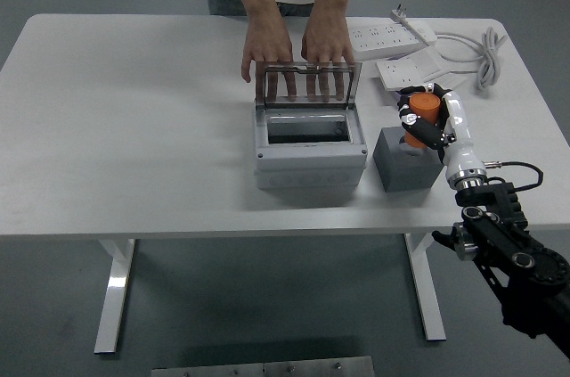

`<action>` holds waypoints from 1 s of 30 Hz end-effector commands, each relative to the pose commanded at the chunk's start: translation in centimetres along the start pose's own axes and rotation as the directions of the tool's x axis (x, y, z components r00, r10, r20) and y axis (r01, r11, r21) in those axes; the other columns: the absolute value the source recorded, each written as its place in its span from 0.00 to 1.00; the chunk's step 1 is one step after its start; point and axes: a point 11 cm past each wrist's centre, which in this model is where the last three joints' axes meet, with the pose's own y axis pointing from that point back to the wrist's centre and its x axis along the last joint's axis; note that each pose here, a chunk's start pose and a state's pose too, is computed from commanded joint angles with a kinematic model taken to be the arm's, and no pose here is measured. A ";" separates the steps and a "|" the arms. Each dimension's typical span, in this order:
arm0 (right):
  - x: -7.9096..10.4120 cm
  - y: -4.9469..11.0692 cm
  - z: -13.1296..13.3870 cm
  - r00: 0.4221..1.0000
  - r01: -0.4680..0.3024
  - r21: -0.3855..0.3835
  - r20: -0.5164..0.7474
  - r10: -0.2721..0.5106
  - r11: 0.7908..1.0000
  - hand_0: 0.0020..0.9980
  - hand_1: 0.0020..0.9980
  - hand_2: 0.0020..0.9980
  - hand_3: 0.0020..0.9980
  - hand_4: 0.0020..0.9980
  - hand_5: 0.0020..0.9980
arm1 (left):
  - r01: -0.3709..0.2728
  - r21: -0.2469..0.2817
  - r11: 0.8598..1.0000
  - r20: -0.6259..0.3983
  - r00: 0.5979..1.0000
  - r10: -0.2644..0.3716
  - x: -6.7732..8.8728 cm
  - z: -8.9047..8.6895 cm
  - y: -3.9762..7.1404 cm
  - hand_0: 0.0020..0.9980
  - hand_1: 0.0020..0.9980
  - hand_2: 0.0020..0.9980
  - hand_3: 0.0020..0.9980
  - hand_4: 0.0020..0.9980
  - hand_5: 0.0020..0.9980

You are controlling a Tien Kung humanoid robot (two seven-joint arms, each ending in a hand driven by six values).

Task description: Fetch the battery,place it into the box,close the lid of the box

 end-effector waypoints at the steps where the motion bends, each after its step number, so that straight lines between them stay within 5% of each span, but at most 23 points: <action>1: 0.0 -0.1 -0.3 1.000 0.006 0.008 -0.014 -0.006 1.000 0.12 0.26 0.36 0.32 0.06 0.00 | 0.000 0.000 1.000 -0.001 1.000 0.000 0.0 0.0 0.0 0.63 0.70 0.57 0.54 0.50 0.00; 11: 0.0 -1.2 -3.3 0.988 0.050 0.092 -0.150 -0.036 0.994 0.11 0.21 0.34 0.31 0.02 0.00 | -0.007 -0.006 1.000 -0.006 1.000 0.007 0.1 0.1 0.0 0.63 0.70 0.57 0.54 0.50 0.00; 17: -0.7 -2.3 -5.6 0.944 0.144 0.105 -0.314 -0.105 0.984 0.11 0.20 0.34 0.31 0.02 0.00 | -0.010 -0.010 1.000 -0.010 1.000 0.010 0.2 0.3 0.1 0.63 0.70 0.57 0.54 0.50 0.00; 30: -4.0 -3.6 -6.8 0.679 0.300 0.007 -0.704 -0.208 0.954 0.11 0.19 0.34 0.31 0.03 0.00 | -0.014 -0.008 1.000 -0.013 1.000 0.014 0.4 0.3 0.1 0.63 0.70 0.57 0.54 0.50 0.00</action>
